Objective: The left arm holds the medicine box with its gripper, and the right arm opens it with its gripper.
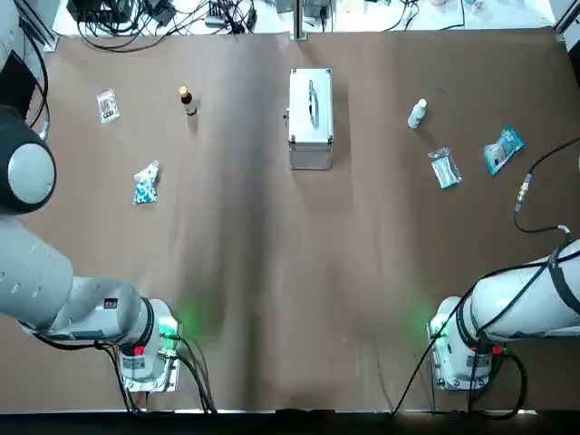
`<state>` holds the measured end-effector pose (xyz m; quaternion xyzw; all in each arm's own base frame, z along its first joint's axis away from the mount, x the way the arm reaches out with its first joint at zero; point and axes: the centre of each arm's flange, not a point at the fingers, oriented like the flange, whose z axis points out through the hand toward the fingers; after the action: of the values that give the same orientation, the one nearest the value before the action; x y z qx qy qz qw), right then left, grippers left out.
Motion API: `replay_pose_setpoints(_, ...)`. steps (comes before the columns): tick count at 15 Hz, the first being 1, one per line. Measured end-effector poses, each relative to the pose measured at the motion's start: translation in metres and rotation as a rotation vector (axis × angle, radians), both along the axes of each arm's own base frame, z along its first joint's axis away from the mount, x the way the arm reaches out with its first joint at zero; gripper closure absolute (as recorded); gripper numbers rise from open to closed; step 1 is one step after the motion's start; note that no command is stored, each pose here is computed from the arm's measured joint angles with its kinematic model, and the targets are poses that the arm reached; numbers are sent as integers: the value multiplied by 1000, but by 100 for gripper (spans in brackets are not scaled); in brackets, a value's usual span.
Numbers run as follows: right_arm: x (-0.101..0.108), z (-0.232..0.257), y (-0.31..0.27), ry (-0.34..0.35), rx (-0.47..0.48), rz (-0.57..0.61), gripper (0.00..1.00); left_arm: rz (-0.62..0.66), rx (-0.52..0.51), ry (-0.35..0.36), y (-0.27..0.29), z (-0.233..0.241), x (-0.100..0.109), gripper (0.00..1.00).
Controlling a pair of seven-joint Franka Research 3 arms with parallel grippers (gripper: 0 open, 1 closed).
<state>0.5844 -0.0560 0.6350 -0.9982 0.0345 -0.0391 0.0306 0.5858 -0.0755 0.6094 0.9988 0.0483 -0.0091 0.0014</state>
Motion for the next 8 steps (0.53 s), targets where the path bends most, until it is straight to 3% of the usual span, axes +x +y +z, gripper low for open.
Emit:
replay_pose_setpoints(3, 0, -2, 0, 5, 0, 1, 0, 156, 17, 87, -3, -29, 4, 0)
replay_pose_setpoints(8, 6, -11, 34, 23, 2, 58, 0, 302, 24, 200, -14, -98, 12, 0)
